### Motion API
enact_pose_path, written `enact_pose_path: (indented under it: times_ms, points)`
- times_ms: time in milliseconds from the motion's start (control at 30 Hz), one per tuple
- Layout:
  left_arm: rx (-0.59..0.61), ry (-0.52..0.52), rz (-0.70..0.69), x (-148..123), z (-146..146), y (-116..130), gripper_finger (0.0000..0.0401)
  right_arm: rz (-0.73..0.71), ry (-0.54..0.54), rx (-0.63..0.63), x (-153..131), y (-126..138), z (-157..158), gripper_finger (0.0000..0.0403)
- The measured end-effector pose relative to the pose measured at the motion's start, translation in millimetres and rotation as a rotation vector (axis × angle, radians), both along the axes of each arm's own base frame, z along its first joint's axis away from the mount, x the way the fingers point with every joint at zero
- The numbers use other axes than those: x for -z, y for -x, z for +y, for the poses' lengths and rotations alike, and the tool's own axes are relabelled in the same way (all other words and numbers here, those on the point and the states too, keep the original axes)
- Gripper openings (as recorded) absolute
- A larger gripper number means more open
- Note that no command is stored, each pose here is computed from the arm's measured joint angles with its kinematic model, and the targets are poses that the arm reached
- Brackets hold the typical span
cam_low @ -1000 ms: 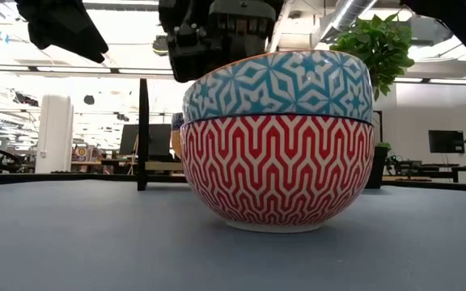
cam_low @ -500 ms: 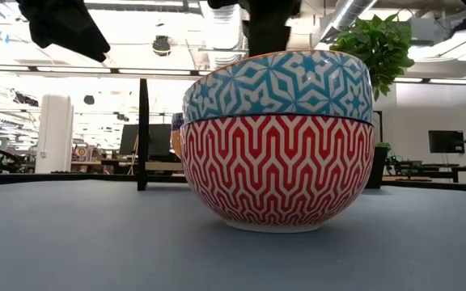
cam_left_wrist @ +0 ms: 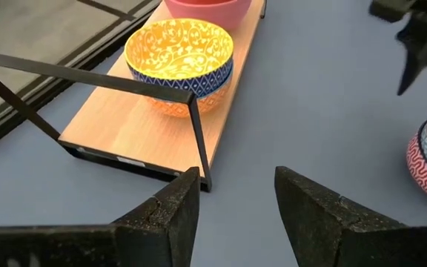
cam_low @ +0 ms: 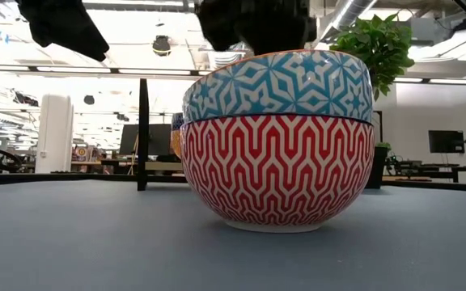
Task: Place and stack bowls onto a shelf
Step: Stack the orange bowl on top of the yellow bowl on the shelf
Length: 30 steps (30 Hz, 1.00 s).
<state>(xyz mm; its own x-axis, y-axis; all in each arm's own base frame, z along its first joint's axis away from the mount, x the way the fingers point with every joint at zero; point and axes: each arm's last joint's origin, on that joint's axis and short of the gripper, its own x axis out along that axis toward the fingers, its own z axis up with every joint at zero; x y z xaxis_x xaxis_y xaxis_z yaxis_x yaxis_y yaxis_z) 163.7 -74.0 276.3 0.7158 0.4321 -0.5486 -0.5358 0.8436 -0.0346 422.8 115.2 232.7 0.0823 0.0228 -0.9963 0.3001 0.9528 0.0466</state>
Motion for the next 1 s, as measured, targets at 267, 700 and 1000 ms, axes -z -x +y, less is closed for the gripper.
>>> enact_pose_path:
  times_ms: [267, 700, 1000]
  points:
    - [0.015, -0.029, 0.015, 0.1, 0.2, 0.1, 0.0162, 0.010, 0.032, 0.047, -15.5, 13.0, 6.5, 0.0224]
    - [0.019, -0.005, 0.018, 1.0, -0.8, -0.7, 0.0162, 0.009, 0.029, 0.007, -3.5, 8.7, 16.8, 0.0223]
    - [0.019, -0.004, 0.019, 1.0, -0.8, -0.6, 0.0162, 0.029, -0.021, -0.019, 8.0, 3.2, 18.7, 0.0223]
